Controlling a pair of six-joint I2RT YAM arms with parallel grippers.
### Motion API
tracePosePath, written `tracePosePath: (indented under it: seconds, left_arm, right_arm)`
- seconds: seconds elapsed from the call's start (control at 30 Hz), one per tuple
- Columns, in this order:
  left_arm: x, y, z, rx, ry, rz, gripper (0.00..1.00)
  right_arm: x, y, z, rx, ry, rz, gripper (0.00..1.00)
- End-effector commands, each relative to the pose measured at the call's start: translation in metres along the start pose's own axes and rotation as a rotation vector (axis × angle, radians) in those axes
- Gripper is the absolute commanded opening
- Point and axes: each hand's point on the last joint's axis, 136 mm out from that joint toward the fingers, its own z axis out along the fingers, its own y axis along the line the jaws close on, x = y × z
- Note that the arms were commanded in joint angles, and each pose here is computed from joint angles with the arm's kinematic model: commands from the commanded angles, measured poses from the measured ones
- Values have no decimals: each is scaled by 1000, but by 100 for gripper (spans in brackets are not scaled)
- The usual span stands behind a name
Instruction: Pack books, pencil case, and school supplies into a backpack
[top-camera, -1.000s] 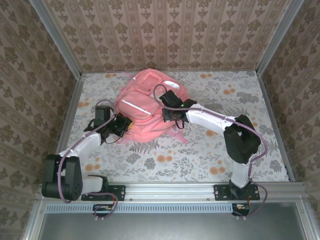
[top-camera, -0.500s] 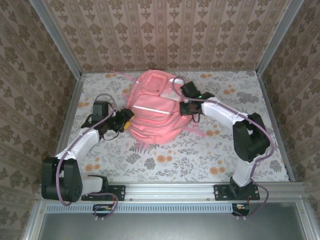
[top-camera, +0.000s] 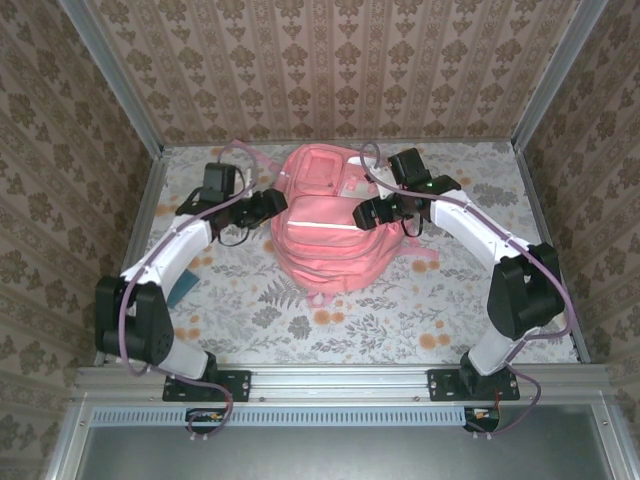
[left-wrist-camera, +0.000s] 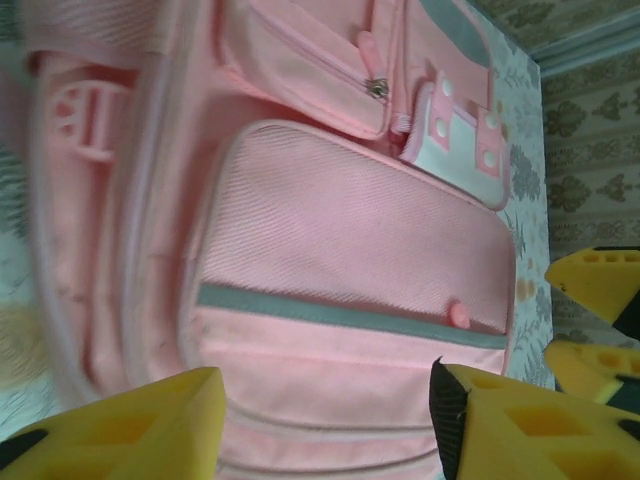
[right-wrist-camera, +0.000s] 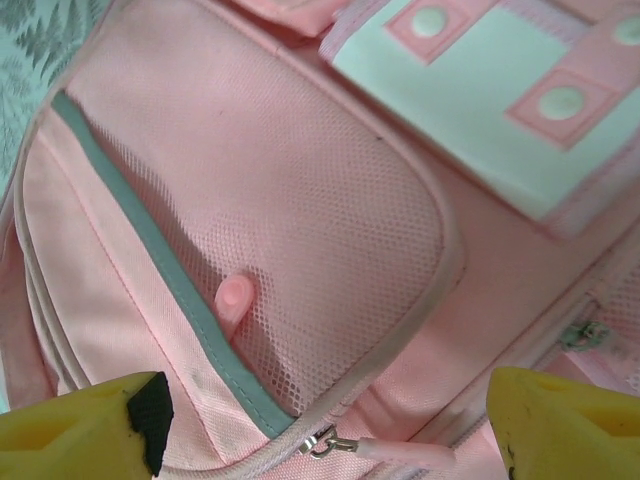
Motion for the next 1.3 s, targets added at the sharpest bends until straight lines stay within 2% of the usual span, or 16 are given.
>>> tracePosePath:
  seconds: [0.0,0.2,0.37,0.47,0.6,0.7,0.8,0.87,0.97,1.07,1.13,1.2,1.27]
  left_arm:
    - [1,-22,21,20,56,118,51]
    - [0,-48,70,42,133,159,32]
    - [7,-69,113,62,180,166,25]
    - [9,-64,139,21,202,151,21]
    - [9,-40,164,-71,226,112,15]
    - [9,-29,173,-112,237,93,14]
    - [10,-21,177,-140,243,84,13]
    - [11,-18,178,-153,247,86,13]
    - [11,-13,179,-172,249,88,12]
    - [11,-9,181,-180,257,84,12]
    - [12,-7,181,-180,259,82,12]
    - [12,-9,181,-176,259,84,12]
    - [12,-8,182,-174,261,84,12]
  right_arm:
    - [13,5,7,-83,52,-99,83]
    - [26,0,18,-141,128,-141,82]
    - [39,13,20,-228,168,-148,79]
    - [44,13,18,-227,169,-146,77]
    - [51,11,18,-221,190,-149,71]
    - [56,10,19,-218,201,-154,67]
    - [58,8,19,-205,208,-163,55]
    - [58,7,18,-201,208,-168,50]
    - [59,9,15,-203,205,-178,50]
    - [61,8,12,-195,204,-186,65]
    - [63,9,9,-195,206,-190,68]
    - [64,8,8,-187,208,-192,64]
    - [66,5,9,-172,219,-188,53]
